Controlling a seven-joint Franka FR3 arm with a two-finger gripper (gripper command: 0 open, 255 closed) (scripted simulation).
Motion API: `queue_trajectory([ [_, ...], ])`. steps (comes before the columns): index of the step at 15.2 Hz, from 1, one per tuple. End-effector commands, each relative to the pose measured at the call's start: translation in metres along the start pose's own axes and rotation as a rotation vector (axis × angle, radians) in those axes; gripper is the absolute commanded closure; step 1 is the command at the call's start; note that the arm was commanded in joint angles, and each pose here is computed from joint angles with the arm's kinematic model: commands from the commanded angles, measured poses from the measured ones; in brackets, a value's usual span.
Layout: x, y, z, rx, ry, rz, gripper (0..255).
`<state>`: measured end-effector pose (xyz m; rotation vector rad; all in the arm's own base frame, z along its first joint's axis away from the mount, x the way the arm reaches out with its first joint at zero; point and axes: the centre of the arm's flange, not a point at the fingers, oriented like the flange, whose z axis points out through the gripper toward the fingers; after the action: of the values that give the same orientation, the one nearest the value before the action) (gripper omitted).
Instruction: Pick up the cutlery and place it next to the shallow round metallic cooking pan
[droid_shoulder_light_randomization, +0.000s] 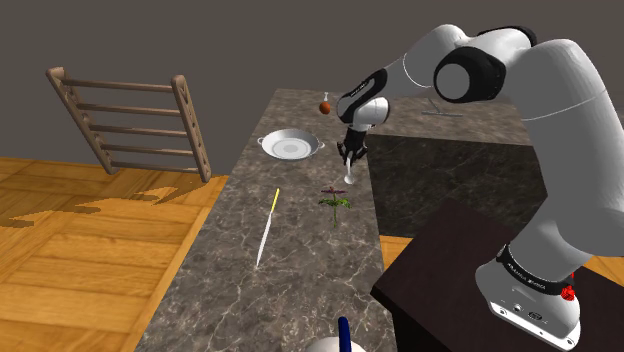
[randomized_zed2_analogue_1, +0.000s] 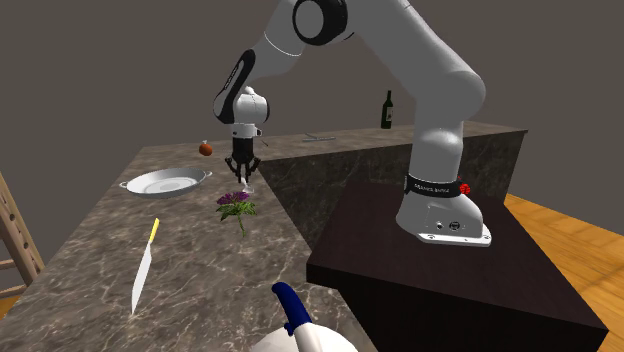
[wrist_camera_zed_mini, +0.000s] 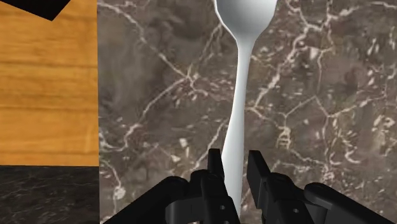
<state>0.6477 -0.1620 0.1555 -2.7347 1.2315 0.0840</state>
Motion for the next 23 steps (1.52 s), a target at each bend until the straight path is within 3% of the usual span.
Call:
queue_trajectory([
  [1,0.001,0.001,0.012,0.000,0.000,0.000,255],
  [10,0.002,0.002,0.018,0.000,0.000,0.000,255],
  [11,0.002,0.002,0.018,0.000,0.000,0.000,0],
  [16,0.002,0.002,0.018,0.000,0.000,0.000,0],
  [20,0.002,0.002,-0.031,0.000,0.000,0.000,0],
  [23,0.002,0.002,-0.031,0.000,0.000,0.000,0],
])
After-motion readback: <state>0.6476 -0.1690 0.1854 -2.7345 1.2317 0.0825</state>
